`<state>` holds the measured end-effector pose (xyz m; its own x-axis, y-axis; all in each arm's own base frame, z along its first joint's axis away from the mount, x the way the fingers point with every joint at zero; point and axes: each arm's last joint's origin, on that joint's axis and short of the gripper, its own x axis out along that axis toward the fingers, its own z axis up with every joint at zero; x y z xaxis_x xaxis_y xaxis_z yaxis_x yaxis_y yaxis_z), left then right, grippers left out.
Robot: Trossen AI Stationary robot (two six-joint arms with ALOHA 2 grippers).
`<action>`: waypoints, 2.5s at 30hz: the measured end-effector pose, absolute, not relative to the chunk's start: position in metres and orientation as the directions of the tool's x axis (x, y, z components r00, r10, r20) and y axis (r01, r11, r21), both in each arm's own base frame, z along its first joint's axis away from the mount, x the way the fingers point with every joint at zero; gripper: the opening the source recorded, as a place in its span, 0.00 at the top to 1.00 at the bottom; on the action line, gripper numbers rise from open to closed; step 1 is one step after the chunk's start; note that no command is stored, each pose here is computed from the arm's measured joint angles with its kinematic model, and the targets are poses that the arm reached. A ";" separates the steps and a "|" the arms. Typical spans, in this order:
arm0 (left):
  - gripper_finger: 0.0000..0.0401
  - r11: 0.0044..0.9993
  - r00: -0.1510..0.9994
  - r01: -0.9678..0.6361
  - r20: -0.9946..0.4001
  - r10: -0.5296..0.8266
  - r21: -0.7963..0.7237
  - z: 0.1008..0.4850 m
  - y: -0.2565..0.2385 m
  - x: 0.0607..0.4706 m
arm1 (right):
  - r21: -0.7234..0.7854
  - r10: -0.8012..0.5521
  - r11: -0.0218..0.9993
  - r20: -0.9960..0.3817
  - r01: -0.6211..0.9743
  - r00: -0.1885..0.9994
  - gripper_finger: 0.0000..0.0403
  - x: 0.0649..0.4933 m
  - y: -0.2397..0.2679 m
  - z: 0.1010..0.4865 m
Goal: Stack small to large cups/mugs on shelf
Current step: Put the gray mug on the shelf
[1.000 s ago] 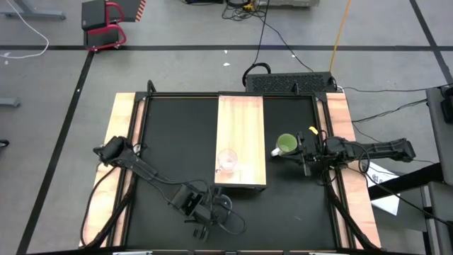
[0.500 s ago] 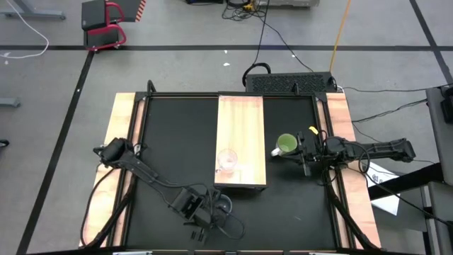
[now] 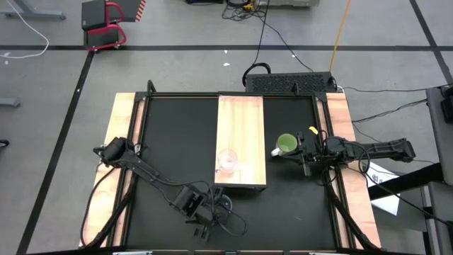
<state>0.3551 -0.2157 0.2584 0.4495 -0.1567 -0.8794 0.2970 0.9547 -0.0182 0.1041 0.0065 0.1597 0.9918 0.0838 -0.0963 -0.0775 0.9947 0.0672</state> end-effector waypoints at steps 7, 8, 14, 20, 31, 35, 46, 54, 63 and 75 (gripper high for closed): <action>0.65 0.958 0.426 0.287 -0.894 -0.138 -0.011 0.245 -0.218 0.359 | 0.066 0.084 0.995 -0.096 -0.078 0.992 1.00 0.104 0.007 0.160; 0.65 0.958 0.419 0.286 -0.898 -0.134 -0.009 0.242 -0.218 0.360 | 0.066 0.084 0.995 -0.096 -0.077 0.992 1.00 0.104 0.006 0.160; 0.66 0.959 0.432 0.282 -0.892 -0.133 -0.007 0.243 -0.219 0.361 | 0.068 0.084 0.995 -0.096 -0.078 0.992 1.00 0.104 0.007 0.160; 0.66 0.959 0.416 0.284 -0.899 -0.137 -0.015 0.242 -0.218 0.360 | 0.068 0.084 0.995 -0.096 -0.077 0.992 1.00 0.104 0.007 0.160; 0.66 0.968 0.379 0.251 -0.919 -0.105 -0.007 0.233 -0.213 0.357 | 0.069 0.084 0.995 -0.096 -0.078 0.992 1.00 0.104 0.007 0.160; 0.66 0.971 0.371 0.238 -0.923 -0.100 -0.009 0.224 -0.211 0.357 | 0.068 0.084 0.995 -0.096 -0.078 0.992 1.00 0.104 0.007 0.160; 0.66 0.970 0.372 0.242 -0.923 -0.099 -0.007 0.221 -0.208 0.358 | 0.069 0.084 0.995 -0.096 -0.077 0.992 1.00 0.104 0.007 0.160; 0.68 0.968 0.372 0.250 -0.923 -0.099 -0.003 0.221 -0.208 0.358 | 0.069 0.084 0.995 -0.096 -0.078 0.992 1.00 0.104 0.007 0.160; 0.95 0.963 0.375 0.271 -0.921 -0.103 0.002 0.221 -0.208 0.359 | 0.068 0.084 0.995 -0.096 -0.078 0.992 1.00 0.104 0.007 0.160; 0.98 0.934 0.374 0.358 -0.916 -0.144 -0.001 0.227 -0.211 0.355 | 0.067 0.084 0.995 -0.096 -0.078 0.992 1.00 0.104 0.007 0.160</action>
